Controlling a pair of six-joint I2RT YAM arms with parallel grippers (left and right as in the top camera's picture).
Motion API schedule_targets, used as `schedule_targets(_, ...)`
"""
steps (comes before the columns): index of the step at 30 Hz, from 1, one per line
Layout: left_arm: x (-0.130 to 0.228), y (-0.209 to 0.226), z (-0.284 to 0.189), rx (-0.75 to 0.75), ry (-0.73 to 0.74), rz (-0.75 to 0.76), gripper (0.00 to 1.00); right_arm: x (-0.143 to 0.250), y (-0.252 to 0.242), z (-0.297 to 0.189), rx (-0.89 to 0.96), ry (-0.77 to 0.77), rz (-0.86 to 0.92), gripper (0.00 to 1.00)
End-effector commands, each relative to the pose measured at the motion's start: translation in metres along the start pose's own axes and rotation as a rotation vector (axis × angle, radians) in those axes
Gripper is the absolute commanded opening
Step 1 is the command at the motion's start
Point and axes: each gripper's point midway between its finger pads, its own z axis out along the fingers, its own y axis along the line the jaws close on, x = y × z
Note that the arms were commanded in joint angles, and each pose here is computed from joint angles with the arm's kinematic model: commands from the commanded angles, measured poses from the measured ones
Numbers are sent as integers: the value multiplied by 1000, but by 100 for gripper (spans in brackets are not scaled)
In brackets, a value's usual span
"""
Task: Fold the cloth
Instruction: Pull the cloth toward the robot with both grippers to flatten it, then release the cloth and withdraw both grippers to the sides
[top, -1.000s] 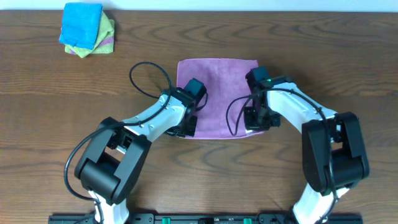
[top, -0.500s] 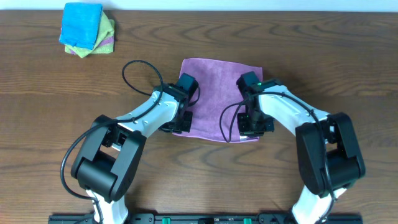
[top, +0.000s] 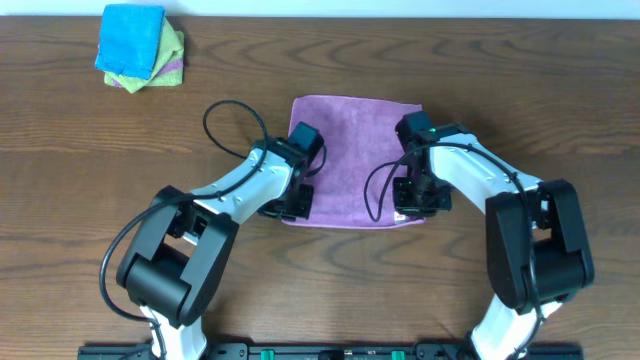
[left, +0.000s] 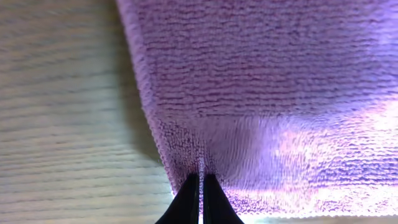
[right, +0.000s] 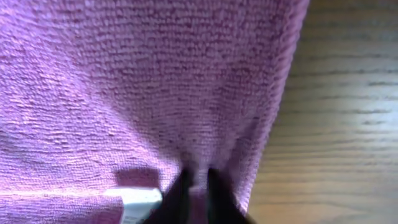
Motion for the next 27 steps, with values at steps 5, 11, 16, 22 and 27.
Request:
schedule_targets(5,1,-12,-48,78,-118,52,6,-2,-5,-56,-41,-152,10,35)
schedule_targets(11,3,-14,-89,112,-215,61,6,23,-13,-108,-73,-252,10,41)
schedule_targets(16,9,-12,-98,116,-224,65,22,41,-19,-130,-87,-295,6,46)
schedule_targets(22,22,-8,-88,120,-168,51,11,59,-24,-107,-75,-220,-9,43)
schedule_targets(27,31,-10,-81,262,-111,26,12,70,-13,-71,-230,-163,-17,46)
